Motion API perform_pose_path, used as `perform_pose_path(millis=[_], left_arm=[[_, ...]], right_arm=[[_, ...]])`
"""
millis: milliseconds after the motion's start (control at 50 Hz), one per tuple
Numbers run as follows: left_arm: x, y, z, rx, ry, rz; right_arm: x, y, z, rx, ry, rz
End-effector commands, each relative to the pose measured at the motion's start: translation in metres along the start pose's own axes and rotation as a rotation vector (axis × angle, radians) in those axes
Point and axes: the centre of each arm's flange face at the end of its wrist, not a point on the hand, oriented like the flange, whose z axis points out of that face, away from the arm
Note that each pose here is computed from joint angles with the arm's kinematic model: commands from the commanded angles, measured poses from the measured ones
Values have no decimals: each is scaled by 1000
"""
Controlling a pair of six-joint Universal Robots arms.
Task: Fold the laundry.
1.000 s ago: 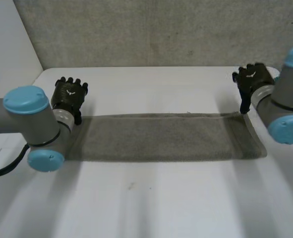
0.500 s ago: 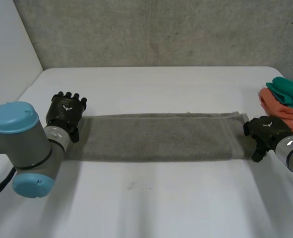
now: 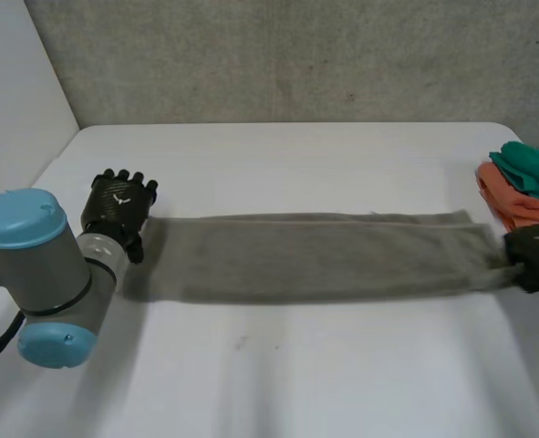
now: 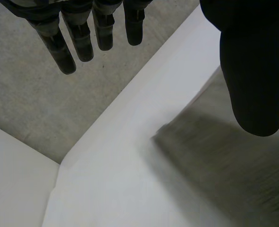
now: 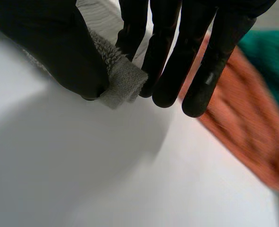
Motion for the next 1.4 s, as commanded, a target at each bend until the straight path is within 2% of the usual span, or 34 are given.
perform_pose_path(millis=[20,100,160,240,320,340,400,460,480,540,560,640,740,820,920,1020,1040,1100,1260,1400], left_arm=[[-5,-5,-4,10,-11,-3],[-8,-8,-7,14,-19,-5],[-12,-13,-10,26,-26,-11],[-15,-19,-13,41,-33,-26],[-20,-28,-16,68,-46,-57],[-22,-29,-16,71,-50,-62],[-27,-34,-18,85,-62,-82],[-30,-35,-19,88,-70,-93],[-30,-35,-19,88,-70,-96],[-30,-34,-21,84,-70,-97],[-29,-34,-21,82,-68,-97],[-25,-30,-25,70,-51,-95],[-18,-28,-27,63,-33,-92],[-9,-33,-30,79,-7,-89],[-3,-42,-32,111,8,-88],[1,-52,-33,144,17,-89],[4,-55,-34,155,24,-89],[9,-59,-36,169,37,-88],[22,-59,-34,171,68,-82],[30,-61,-36,174,85,-80]], right_arm=[[79,29,-13,-105,190,-126],[90,28,-17,-123,212,-199],[92,0,-27,-54,253,-226],[61,-41,-34,92,204,-218],[8,-98,-49,310,108,-229],[-19,-119,-59,401,57,-250],[-62,-145,-73,542,-29,-293],[-121,-166,-89,702,-170,-345],[-153,-170,-95,758,-251,-366],[-201,-173,-105,813,-374,-393],[-229,-170,-111,827,-449,-406],[-279,-153,-120,816,-590,-442],[-312,-128,-115,735,-678,-466],[-307,-127,-110,659,-659,-448],[-282,-141,-114,590,-555,-354],[-220,-135,-95,457,-447,-156],[-200,-128,-92,415,-415,-98],[-178,-104,-88,324,-400,-23],[-155,-49,-77,173,-419,8],[-148,-44,-67,191,-363,-66]])
